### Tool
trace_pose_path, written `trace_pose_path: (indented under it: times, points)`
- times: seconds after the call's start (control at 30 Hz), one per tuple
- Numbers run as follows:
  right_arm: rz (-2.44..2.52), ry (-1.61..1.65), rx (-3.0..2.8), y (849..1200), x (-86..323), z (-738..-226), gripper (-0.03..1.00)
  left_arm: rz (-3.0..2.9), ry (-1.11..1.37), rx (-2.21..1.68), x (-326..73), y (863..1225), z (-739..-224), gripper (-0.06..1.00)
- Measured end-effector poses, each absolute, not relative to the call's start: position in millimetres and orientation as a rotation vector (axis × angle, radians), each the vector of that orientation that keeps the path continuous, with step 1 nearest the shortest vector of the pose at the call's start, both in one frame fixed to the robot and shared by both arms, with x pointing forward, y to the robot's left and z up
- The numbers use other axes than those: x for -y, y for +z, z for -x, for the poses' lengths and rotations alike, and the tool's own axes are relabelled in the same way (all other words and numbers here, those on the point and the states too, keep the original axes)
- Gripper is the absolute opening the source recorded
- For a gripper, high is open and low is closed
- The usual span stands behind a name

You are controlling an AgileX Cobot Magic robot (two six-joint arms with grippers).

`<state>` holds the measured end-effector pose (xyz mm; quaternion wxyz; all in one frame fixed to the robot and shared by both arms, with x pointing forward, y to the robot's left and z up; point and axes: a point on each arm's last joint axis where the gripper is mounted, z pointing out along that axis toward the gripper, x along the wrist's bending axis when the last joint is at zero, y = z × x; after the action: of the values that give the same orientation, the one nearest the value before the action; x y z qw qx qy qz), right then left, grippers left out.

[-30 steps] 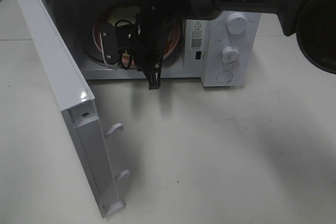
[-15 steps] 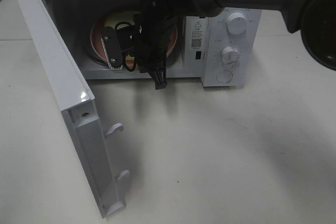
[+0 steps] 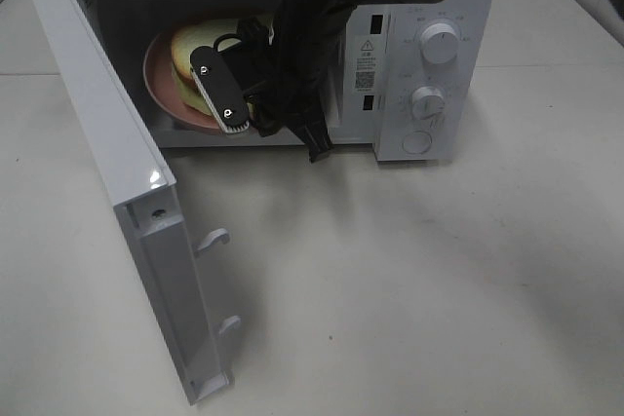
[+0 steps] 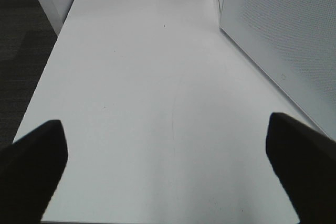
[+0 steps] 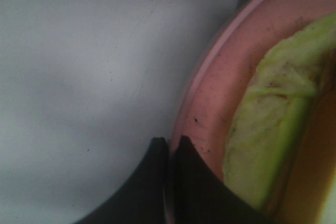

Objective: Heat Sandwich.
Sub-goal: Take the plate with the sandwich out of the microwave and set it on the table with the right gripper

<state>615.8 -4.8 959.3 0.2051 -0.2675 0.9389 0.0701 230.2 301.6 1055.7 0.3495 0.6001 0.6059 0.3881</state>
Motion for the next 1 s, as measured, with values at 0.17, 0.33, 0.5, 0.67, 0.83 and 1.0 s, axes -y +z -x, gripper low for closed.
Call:
trace_pose_path:
  times: [0.17,0.33,0.5,0.67,0.83,1.0]
  points:
    - [0.828,0.208,-2.607,968,13,-601,0.02,-1.555,1.005,-1.57,-302,1056,-230,0.97]
    - [0.885,0.202,-2.607,971,22,-588,0.02,-1.555,1.005,-1.57,-302,1056,-230,0.97]
    - [0.925,0.206,-2.603,980,33,-573,0.02,-1.555,1.005,-1.57,-302,1056,-230,0.97]
    - [0.94,0.208,-2.621,984,45,-556,0.02,-1.555,1.005,-1.57,-302,1056,-230,0.97]
    - [0.935,0.232,-2.657,985,57,-538,0.02,-1.555,1.005,-1.57,-302,1056,-230,0.97]
    - [0.934,0.238,-2.679,986,68,-523,0.02,-1.555,1.005,-1.57,-302,1056,-230,0.97]
